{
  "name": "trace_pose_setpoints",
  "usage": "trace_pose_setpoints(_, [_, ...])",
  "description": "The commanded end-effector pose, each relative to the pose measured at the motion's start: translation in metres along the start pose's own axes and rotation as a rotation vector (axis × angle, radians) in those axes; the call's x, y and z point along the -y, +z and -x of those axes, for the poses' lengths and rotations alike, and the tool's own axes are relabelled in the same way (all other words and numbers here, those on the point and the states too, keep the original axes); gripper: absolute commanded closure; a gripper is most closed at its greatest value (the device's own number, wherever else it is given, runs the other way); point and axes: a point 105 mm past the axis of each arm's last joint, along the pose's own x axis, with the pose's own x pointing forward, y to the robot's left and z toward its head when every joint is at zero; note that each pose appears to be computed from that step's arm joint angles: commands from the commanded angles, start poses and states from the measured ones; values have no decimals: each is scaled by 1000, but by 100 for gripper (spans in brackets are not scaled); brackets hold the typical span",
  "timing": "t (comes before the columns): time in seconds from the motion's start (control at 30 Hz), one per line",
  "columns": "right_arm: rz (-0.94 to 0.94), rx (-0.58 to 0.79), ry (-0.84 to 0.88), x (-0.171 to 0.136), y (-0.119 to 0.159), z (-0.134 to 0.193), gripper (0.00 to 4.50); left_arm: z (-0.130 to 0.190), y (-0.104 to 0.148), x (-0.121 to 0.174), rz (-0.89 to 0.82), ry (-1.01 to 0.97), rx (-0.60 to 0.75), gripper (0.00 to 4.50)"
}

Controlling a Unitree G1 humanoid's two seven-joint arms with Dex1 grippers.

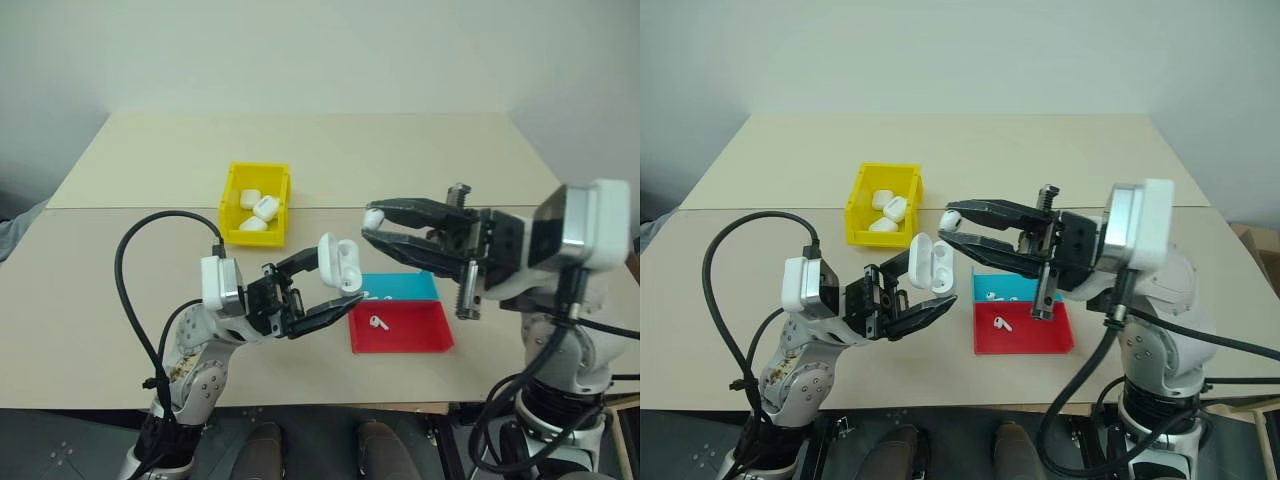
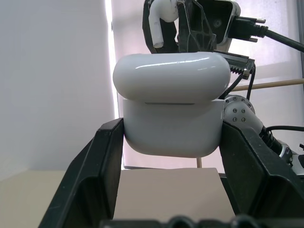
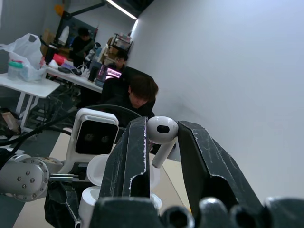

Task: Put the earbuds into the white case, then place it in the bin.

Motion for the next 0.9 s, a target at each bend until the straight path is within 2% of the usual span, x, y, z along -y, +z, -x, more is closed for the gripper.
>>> trace_pose_setpoints(0.03, [58, -6, 34, -2, -3, -4, 355, -4, 11, 4, -32, -26, 34, 176])
trace_pose_setpoints(0.2, [52, -60, 44, -2, -17, -3, 355, -5, 12, 5, -39, -25, 37, 176])
trace_pose_setpoints(0.53, [48, -105, 72, -9, -28, 1, 355, -6, 10, 5, -44, -20, 42, 176])
trace_pose_setpoints(0.63, [56, -114, 105, -14, -28, 1, 285, -6, 10, 5, -47, -20, 43, 176])
trace_pose_setpoints(0.73, [57, -126, 131, -17, -29, 3, 191, -6, 9, 4, -48, -17, 44, 176])
trace_pose_setpoints(0.9, [61, -142, 133, -16, -29, 7, 191, -2, 5, 1, -65, 9, 8, 176])
